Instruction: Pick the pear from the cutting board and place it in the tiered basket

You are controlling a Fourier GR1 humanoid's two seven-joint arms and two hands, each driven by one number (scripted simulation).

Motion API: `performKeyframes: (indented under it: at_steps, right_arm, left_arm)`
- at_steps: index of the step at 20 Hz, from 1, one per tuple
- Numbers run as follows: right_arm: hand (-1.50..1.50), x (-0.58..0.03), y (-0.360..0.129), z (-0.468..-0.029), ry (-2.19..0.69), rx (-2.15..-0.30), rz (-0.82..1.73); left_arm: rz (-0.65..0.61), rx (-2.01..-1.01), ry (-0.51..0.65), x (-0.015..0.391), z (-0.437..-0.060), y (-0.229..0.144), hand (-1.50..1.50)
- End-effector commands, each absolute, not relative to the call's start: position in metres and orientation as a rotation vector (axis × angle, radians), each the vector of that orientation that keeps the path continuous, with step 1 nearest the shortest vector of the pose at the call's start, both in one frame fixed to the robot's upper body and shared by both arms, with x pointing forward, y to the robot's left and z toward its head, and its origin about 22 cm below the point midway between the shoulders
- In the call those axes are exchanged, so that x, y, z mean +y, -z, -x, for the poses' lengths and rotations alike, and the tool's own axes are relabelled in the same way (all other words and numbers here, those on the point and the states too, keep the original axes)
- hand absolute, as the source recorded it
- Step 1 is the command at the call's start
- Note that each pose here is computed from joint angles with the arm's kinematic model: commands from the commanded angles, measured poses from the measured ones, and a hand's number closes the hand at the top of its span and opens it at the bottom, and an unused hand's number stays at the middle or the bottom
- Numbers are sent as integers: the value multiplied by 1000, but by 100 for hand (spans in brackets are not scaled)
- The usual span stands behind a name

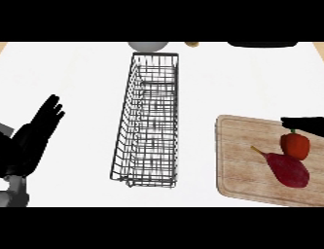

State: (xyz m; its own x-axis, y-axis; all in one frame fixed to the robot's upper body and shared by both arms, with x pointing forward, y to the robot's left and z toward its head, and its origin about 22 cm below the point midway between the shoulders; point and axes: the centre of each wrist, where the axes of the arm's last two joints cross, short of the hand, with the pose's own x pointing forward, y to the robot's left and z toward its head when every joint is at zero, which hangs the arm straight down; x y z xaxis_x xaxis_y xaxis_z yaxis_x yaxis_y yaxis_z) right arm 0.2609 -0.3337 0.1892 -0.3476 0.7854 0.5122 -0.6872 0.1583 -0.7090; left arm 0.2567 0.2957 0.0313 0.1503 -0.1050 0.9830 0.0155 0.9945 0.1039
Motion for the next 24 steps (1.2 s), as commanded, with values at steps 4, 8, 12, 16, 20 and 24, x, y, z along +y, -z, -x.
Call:
performKeyframes:
  at_steps: [4, 8, 12, 16, 20, 24]
  right_arm:
    - [-150, -321, -154, -243, -1505, -1136, 192]
    - [-150, -306, -126, -252, -1501, -1064, 237]
    - [-150, -297, -94, -257, -1499, -1067, 258]
    - [-150, -304, -79, -248, -1504, -1090, 290]
    - [-150, -314, -57, -255, -1491, -1128, 349]
    - [-150, -327, -58, -274, -1501, -1161, 369]
  left_arm:
    - [-80, -1409, 86, 280, -247, -28, 0]
    - [-67, -1414, 84, 295, -266, -46, 0]
    - [-70, -1416, 100, 298, -262, -38, 0]
    - [-72, -1393, 90, 301, -253, -24, 0]
    - [-79, -1413, 79, 307, -257, -43, 0]
    - [-78, -1426, 93, 284, -246, -41, 0]
